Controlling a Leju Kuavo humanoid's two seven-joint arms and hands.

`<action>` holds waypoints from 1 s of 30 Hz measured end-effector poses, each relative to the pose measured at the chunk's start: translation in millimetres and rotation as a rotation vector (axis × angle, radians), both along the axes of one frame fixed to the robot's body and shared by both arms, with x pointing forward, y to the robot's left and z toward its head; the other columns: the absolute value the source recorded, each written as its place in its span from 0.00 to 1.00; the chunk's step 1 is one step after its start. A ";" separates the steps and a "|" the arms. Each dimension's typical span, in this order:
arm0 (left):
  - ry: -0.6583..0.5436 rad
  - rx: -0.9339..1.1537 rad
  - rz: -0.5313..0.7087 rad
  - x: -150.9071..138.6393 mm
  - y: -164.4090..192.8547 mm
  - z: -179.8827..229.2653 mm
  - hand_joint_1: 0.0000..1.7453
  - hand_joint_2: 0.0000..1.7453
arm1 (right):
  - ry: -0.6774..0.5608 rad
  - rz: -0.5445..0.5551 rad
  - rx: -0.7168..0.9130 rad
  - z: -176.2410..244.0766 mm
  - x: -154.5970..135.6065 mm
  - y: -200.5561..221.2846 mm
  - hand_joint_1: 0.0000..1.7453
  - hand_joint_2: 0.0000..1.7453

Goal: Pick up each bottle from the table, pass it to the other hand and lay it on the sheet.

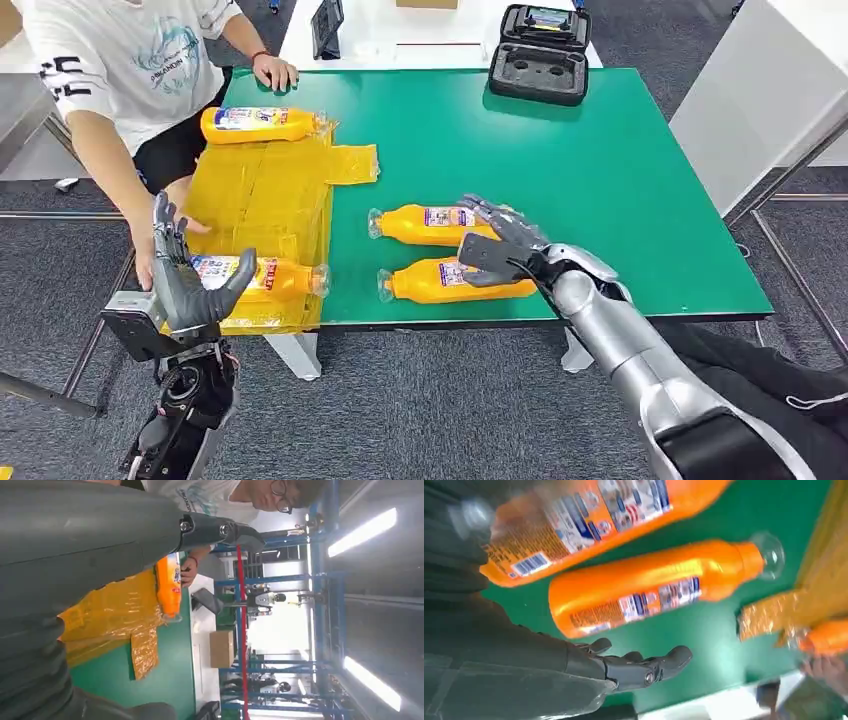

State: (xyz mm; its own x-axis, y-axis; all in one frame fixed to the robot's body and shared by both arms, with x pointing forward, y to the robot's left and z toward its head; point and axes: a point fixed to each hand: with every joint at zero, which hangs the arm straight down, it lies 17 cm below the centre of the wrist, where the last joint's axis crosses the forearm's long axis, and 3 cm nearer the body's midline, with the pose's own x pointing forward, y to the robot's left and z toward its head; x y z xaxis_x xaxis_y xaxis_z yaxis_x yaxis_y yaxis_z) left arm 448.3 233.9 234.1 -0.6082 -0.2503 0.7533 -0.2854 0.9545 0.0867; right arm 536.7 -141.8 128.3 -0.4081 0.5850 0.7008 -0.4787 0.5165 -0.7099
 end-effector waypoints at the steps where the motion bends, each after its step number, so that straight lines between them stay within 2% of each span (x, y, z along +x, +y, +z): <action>1: 0.001 0.000 -0.001 -0.1 -0.2 -0.3 0.00 1.00 | 0.012 0.014 -0.010 -3.4 -1.2 2.2 0.00 1.00; 17: 0.012 -0.017 -0.007 0.0 1.4 -3.9 0.00 1.00 | 0.090 0.059 -0.081 -33.2 -6.2 15.5 0.00 1.00; 30: 0.032 -0.018 -0.009 -1.3 1.7 -12.2 0.00 1.00 | 0.155 0.053 -0.135 -63.7 -14.3 6.9 0.00 1.00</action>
State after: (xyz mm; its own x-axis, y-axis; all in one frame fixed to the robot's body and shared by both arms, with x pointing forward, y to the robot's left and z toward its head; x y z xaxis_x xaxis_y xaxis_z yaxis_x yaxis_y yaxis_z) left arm 446.9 235.6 222.0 -0.5862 -0.2316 0.7764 -0.2744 0.9584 0.0787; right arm 522.4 -134.9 64.6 -0.3344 0.6582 0.6745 -0.6115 0.3930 -0.6867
